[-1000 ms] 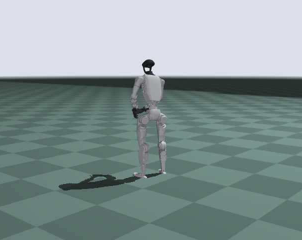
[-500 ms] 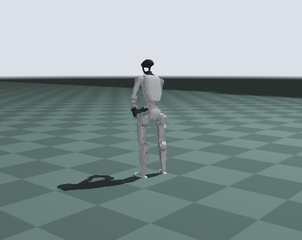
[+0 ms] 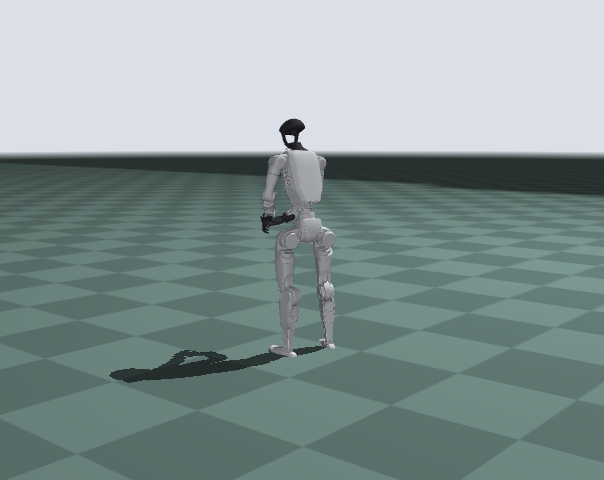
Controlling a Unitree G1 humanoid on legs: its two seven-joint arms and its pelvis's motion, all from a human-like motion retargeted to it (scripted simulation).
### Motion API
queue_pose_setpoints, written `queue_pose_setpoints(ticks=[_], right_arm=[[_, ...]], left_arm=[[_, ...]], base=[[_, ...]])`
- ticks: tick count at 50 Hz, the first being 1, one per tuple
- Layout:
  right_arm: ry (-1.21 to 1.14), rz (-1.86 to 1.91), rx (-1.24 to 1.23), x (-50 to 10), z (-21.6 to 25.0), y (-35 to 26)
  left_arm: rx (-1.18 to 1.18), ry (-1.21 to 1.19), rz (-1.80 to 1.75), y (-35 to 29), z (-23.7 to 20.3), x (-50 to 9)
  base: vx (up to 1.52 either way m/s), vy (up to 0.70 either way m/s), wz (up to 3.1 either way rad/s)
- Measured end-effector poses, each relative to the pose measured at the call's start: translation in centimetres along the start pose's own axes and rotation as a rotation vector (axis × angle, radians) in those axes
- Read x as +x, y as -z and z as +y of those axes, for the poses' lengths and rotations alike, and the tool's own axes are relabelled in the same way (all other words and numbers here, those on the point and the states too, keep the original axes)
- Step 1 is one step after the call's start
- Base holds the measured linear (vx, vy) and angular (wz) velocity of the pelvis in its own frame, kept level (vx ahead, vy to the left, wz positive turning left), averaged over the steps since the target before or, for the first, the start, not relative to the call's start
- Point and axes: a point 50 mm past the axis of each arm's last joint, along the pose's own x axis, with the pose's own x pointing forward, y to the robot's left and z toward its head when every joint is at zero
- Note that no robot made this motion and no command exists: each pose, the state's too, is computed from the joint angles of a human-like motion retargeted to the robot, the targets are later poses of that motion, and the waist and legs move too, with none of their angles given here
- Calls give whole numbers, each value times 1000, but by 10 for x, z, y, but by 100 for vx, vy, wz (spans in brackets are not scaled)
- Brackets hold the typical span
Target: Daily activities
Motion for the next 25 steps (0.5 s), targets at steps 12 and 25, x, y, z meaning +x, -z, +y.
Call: queue_pose_setpoints(ticks=[12,25], right_arm=[[-7,38,53,-7,-1,21],[-32,156,-92,-10,-4,18]], left_arm=[[-2,21,21,5,0,-3],[-8,159,41,5,-4,-4]], base=[[0,0,0],[0,0,0]])
